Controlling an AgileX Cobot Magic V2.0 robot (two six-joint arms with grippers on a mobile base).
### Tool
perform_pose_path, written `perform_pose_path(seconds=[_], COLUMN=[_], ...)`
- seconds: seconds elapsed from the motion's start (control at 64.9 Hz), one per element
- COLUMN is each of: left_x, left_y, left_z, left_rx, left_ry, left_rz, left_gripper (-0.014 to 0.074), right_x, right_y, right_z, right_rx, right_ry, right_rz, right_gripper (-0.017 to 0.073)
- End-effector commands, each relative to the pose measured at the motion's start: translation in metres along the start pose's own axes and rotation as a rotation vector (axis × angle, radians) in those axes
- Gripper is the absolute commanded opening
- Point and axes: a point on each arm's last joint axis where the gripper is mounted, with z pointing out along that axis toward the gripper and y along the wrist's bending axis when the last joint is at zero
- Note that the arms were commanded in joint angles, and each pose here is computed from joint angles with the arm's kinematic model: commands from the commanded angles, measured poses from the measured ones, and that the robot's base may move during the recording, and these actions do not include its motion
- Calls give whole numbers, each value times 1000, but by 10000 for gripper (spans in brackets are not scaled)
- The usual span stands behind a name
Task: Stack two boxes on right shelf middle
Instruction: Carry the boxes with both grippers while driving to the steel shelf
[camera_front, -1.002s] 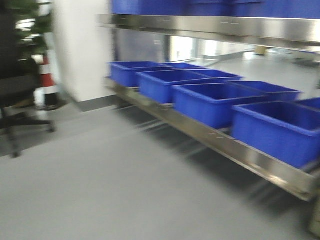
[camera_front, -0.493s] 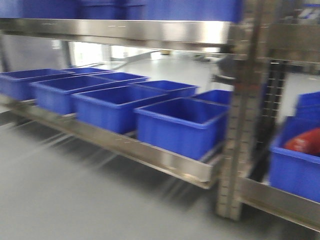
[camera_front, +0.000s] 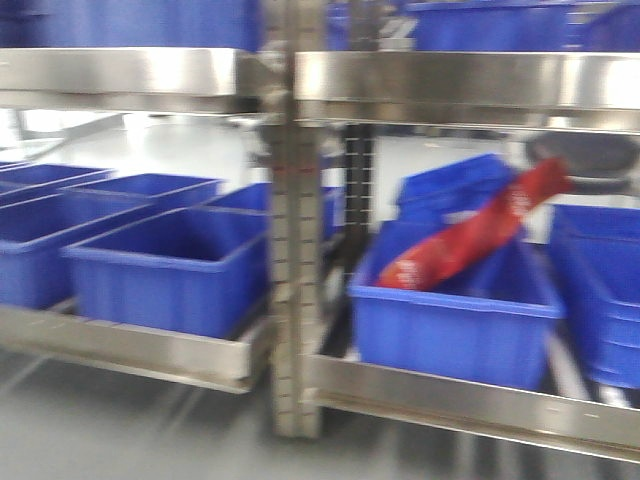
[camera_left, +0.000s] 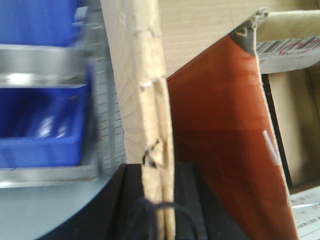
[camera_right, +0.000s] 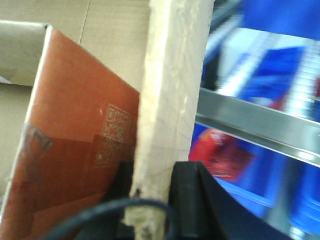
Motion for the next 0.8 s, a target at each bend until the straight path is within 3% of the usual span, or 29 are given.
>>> perform_pose_path(seconds=[0.0,0.786], left_x=[-5,-5], left_y=[4,4], left_z=[-7,-7], left_rx=[-34,-34], left_ry=[-53,-53], left_rz=[24,24], left_gripper=[-111,-111], right_x=[-11,-11], right_y=[-4,-4], right_z=[-11,-11], right_rx=[40,40], right_ry=[-101,-101], right_rz=[-40,-40], right_gripper=[-154,-154])
